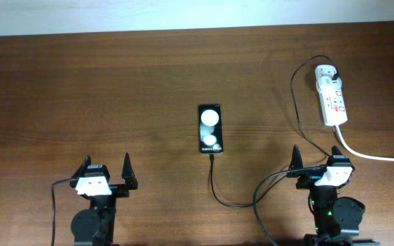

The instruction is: Plug charger to phone and switch on socket

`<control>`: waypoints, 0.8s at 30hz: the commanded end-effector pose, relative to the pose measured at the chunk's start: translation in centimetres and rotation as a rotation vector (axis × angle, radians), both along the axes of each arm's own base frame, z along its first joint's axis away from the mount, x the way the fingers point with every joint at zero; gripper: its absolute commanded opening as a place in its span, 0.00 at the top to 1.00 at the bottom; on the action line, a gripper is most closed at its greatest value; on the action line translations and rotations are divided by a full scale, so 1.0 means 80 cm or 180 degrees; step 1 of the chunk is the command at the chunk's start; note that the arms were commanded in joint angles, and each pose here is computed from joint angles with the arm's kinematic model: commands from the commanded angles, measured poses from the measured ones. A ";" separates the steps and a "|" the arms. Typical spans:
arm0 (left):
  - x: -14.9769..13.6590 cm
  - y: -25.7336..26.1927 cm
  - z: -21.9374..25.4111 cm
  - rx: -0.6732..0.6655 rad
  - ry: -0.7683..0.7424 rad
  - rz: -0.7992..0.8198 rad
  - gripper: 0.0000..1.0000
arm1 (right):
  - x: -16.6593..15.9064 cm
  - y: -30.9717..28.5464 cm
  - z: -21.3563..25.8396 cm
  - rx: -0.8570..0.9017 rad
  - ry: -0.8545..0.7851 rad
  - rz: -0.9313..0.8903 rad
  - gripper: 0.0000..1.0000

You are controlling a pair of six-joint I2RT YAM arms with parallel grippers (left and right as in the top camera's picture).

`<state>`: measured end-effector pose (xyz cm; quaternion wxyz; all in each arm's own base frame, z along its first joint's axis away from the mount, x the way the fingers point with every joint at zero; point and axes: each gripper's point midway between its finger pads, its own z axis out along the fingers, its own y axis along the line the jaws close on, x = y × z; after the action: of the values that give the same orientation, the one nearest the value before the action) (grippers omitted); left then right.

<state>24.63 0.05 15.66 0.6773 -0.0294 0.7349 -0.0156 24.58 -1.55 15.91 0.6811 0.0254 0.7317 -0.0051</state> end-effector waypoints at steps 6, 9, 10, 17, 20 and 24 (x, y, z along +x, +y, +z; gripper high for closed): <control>0.000 -0.001 -0.001 0.0061 0.0002 -0.0025 0.01 | 0.000 0.002 -0.002 -0.0073 -0.0004 0.0021 0.01; 0.000 -0.001 -0.001 0.0061 0.0002 -0.0023 0.01 | 0.000 0.002 -0.002 -0.0073 -0.0006 0.0020 0.01; 0.000 -0.001 -0.001 0.0060 0.0002 -0.0023 0.01 | 0.000 0.002 -0.002 -0.0073 -0.0006 0.0021 0.01; 0.000 -0.001 -0.001 0.0061 0.0002 -0.0023 0.01 | 0.000 0.002 -0.002 -0.0073 -0.0004 0.0020 0.01; 0.000 -0.001 -0.001 0.0061 0.0003 -0.0023 0.01 | 0.000 0.002 -0.002 -0.0073 -0.0004 0.0020 0.01; 0.000 -0.001 -0.001 0.0061 0.0002 -0.0023 0.01 | 0.000 0.002 -0.002 -0.0073 -0.0004 0.0020 0.01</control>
<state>24.63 0.05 15.66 0.6773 -0.0294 0.7349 -0.0156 24.58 -1.55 15.92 0.6812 0.0172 0.7318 -0.0127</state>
